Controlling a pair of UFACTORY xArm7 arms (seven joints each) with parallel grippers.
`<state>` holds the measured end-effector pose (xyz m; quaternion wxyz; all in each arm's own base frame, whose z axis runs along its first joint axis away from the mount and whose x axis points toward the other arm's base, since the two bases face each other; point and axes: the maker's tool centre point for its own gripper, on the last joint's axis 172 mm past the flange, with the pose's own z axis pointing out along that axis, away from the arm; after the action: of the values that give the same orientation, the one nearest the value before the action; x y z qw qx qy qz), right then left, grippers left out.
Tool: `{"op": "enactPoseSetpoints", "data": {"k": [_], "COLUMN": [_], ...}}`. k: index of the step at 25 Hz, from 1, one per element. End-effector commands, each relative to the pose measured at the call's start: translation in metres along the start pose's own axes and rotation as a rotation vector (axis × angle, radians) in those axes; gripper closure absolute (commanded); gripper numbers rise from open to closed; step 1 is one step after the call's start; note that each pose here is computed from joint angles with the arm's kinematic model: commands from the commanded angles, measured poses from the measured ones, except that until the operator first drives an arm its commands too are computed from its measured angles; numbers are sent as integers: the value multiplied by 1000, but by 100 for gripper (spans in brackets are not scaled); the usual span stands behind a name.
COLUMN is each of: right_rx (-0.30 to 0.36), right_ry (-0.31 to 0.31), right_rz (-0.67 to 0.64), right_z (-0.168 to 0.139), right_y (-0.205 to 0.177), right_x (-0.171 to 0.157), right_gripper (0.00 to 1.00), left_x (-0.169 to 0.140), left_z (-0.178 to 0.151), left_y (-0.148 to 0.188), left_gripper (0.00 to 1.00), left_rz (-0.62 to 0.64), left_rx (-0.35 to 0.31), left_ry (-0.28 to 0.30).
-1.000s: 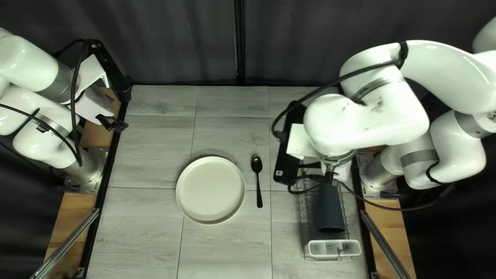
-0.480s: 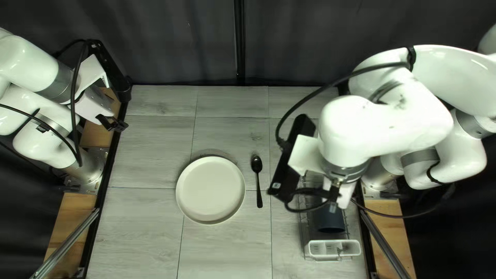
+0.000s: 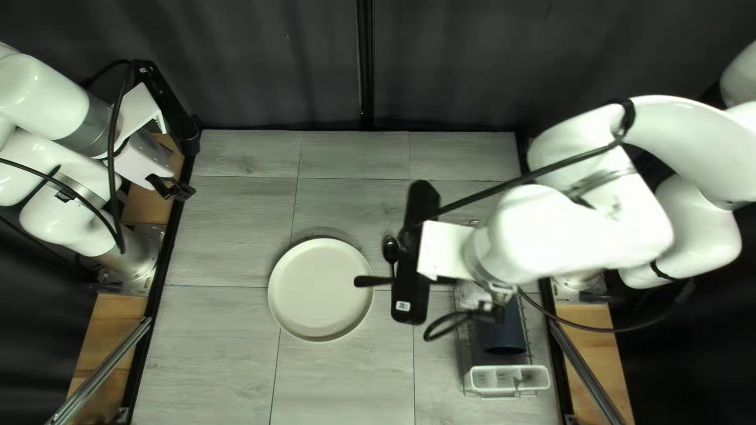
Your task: Pick up and place plate onto table. Place down one fork to the left of the plate. Place spoon and knife to the right of the plate. Place cup above the knife and spoon
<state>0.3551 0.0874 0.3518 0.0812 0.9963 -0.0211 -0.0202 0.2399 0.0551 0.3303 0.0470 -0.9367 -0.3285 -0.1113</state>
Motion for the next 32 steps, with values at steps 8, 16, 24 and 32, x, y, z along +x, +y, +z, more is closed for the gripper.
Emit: {"op": "enactPoseSetpoints", "data": {"k": [8,16,24,32], "right_rx": [-15,56,-19,-60], "right_ry": [-23,-7,-61,-3], "right_rz": [-220,-515,-612,-1005], "right_z": [25,33,38,48], "right_y": [36,70,75,92], "right_x": [3,-3,-5,-18], "right_gripper": [100,100,100,100], "left_x": [0,0,0,0], "left_z": [0,0,0,0], "left_y": [0,0,0,0], "left_gripper": [0,0,0,0], "left_rz": [0,0,0,0], "left_rx": [0,0,0,0], "left_ry": [0,0,0,0]}}
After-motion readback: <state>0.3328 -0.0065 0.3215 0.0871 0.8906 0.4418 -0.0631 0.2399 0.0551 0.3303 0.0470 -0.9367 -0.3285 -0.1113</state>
